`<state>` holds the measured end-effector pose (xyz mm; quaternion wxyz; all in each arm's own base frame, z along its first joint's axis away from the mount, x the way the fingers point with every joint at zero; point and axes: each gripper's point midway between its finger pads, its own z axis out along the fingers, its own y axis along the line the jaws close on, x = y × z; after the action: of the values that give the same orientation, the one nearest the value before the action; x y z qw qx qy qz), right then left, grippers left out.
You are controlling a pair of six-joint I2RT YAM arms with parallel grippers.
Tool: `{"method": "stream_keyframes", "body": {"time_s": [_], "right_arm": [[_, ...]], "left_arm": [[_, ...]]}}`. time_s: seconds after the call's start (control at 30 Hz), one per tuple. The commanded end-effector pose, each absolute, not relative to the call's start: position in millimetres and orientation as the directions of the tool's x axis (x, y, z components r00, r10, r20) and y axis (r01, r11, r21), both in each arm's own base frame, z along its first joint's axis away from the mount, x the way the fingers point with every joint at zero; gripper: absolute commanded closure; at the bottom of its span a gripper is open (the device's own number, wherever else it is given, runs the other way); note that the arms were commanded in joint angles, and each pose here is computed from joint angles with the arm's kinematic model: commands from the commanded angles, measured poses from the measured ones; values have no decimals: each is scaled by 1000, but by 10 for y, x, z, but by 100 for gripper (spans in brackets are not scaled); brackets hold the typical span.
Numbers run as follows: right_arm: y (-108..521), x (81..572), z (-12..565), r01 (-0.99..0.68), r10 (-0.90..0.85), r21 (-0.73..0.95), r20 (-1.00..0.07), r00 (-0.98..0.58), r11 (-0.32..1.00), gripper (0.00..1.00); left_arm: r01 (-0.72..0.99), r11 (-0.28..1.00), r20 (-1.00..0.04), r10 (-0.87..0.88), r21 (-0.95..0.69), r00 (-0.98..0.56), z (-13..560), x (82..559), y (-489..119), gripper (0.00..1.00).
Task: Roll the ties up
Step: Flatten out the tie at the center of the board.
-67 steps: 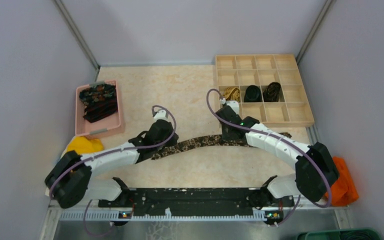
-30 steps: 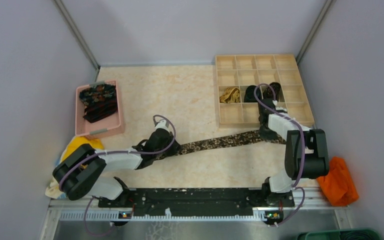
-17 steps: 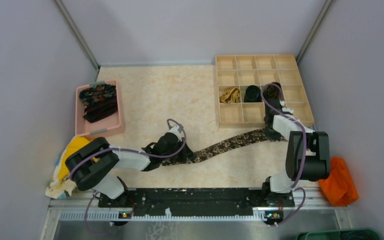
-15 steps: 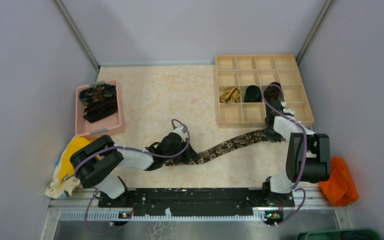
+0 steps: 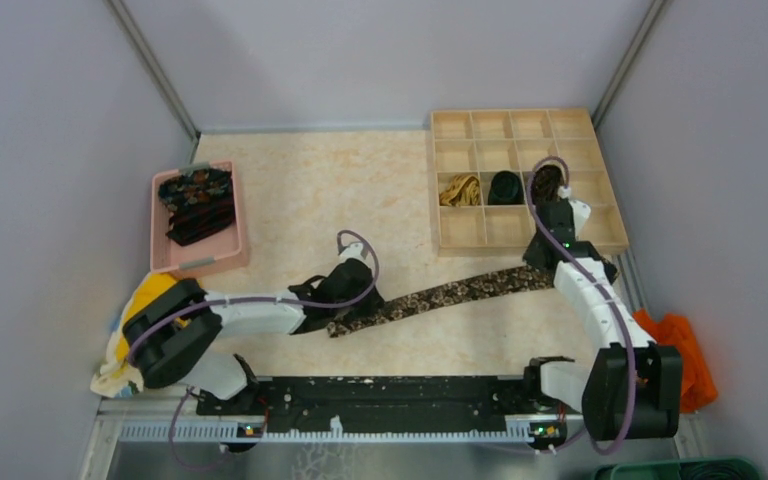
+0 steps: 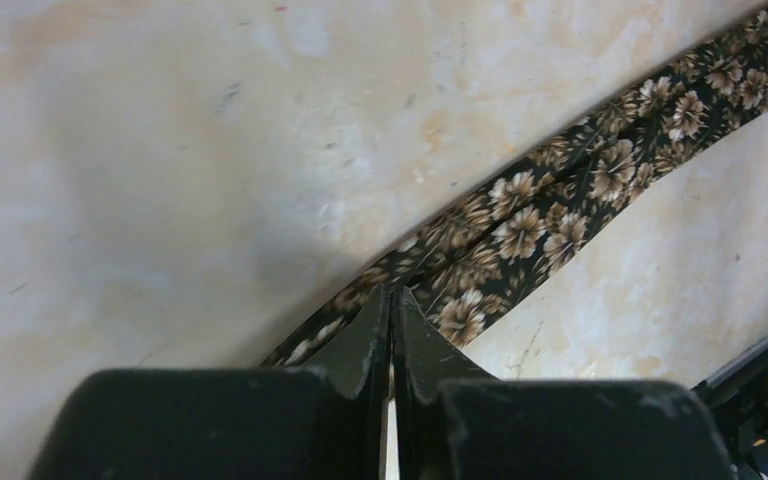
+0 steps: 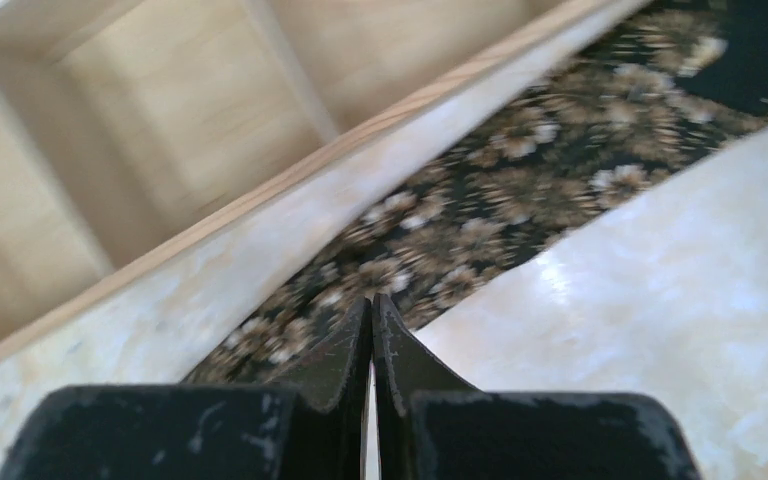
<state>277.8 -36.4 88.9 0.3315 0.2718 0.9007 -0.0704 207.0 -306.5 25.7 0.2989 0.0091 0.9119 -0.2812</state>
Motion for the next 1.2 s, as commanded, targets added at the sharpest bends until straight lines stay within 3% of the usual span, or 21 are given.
{"method": "stream_keyframes", "body": {"time_s": [0.0,0.2,0.3,0.47,0.77,1.17], "right_arm": [[235,2825,1136,314,286,82,-667,-688,946,100],[1356,2479,1087,-32,95,188,-628,-772,982,100],[1877,2219,947,-183,7,270,-578,-816,945,100],[2463,1883,706,-340,-145,305,-518,-843,890,100],[2873,1617,401,-393,-210,409,-424,-881,824,100],[2971,1833,189,-386,-235,328,-417,-878,862,100]], "left_arm": [[106,916,-580,-152,-387,-801,279,1973,-2537,92],[89,890,-663,-263,-447,-701,624,2064,-2336,85],[62,894,-676,-289,-445,-678,604,2176,-2226,100],[57,900,-693,-290,-431,-660,486,2299,-2196,100],[41,912,-676,-272,-408,-684,255,2261,-2123,100],[42,900,-611,-260,-435,-748,69,1992,-2047,100]]}}
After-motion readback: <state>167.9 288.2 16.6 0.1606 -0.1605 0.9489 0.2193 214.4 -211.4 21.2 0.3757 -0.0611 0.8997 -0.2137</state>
